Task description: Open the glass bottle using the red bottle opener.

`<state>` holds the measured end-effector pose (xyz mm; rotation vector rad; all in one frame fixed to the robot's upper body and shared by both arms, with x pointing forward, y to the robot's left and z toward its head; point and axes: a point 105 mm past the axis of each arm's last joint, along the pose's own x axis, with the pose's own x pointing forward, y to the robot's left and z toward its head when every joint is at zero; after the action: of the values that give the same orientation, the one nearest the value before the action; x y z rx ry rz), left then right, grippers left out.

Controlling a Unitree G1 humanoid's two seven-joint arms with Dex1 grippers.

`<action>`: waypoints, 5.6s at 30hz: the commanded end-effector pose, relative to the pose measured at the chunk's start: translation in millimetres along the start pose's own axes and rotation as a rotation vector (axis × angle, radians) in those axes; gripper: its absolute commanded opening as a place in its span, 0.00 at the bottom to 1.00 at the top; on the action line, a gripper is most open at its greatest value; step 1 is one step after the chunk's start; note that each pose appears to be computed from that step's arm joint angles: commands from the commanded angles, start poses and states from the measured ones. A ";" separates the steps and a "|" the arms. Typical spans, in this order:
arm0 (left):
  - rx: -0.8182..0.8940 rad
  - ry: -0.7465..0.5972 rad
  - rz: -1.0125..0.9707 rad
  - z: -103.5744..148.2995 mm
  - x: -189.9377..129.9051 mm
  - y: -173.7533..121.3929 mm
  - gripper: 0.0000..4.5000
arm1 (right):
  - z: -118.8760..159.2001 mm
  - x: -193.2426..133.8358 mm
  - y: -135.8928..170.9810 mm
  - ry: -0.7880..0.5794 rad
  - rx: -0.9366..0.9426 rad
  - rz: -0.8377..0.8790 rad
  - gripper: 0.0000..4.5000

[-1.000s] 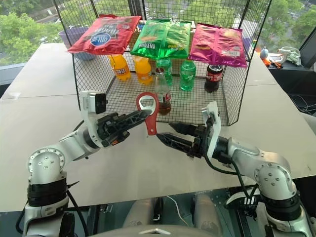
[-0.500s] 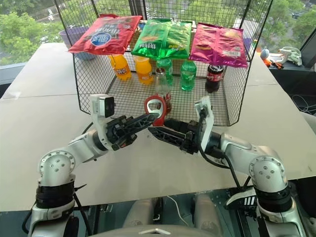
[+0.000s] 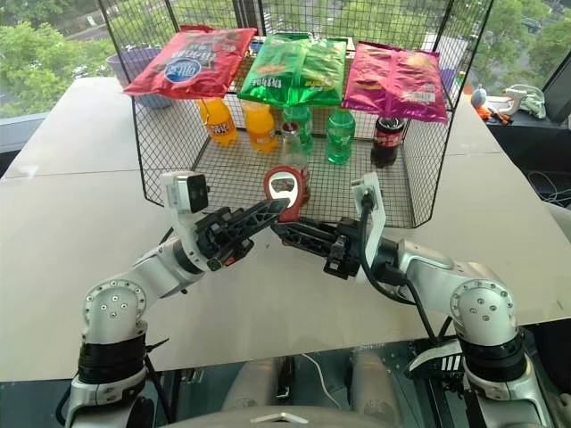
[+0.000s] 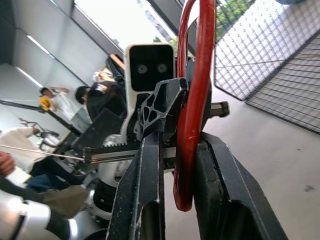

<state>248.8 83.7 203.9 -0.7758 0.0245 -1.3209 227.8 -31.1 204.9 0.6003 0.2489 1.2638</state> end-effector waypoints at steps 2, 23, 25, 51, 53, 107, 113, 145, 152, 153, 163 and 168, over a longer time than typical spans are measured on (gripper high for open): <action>0.050 -0.006 0.003 2.6 4.3 -2.9 0.00 | -0.4 0.5 8.8 0.015 -0.020 0.023 0.06; 0.075 -0.008 -0.015 13.9 7.6 -0.6 0.00 | 5.1 -8.9 -1.3 0.005 -0.078 -0.015 0.01; 0.079 -0.002 -0.012 12.7 7.0 -0.3 0.00 | 5.2 -10.0 -1.1 -0.002 -0.070 -0.010 0.01; 0.613 0.135 0.426 56.6 -23.1 61.1 0.99 | 22.3 -52.7 -8.6 -0.118 -0.191 -0.233 0.00; 0.660 0.181 0.435 55.3 -19.7 67.5 0.99 | 23.7 -57.2 -7.3 -0.130 -0.206 -0.261 0.00; 0.716 0.387 0.031 -19.2 -15.7 49.1 0.96 | -6.9 -77.4 -31.1 0.042 -0.436 -0.524 0.00; 0.720 0.356 0.022 -8.9 -16.0 46.7 0.98 | -12.7 -78.2 -31.4 0.050 -0.437 -0.521 0.00; 0.705 0.415 -0.084 -5.8 7.8 49.5 0.70 | -4.4 -67.9 -25.5 0.033 -0.571 -0.492 0.00; 0.701 0.428 -0.100 -7.5 9.6 49.6 0.70 | 10.6 -57.3 -20.1 0.046 -0.744 -0.465 0.00; 0.699 0.428 -0.100 -7.3 9.8 49.6 0.70 | 11.7 -55.0 -19.6 0.061 -0.783 -0.459 0.00; 0.687 0.438 -0.112 -7.0 11.2 48.3 0.49 | 14.6 -39.9 -25.3 0.171 -1.059 -0.437 0.00; 0.690 0.439 -0.109 -7.0 10.7 49.5 0.49 | 22.1 -33.8 -27.9 0.161 -1.191 -0.465 0.00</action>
<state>292.2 74.2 170.5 0.0833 -0.0914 -1.4402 253.0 -77.0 191.2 -0.5252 -0.1625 0.8141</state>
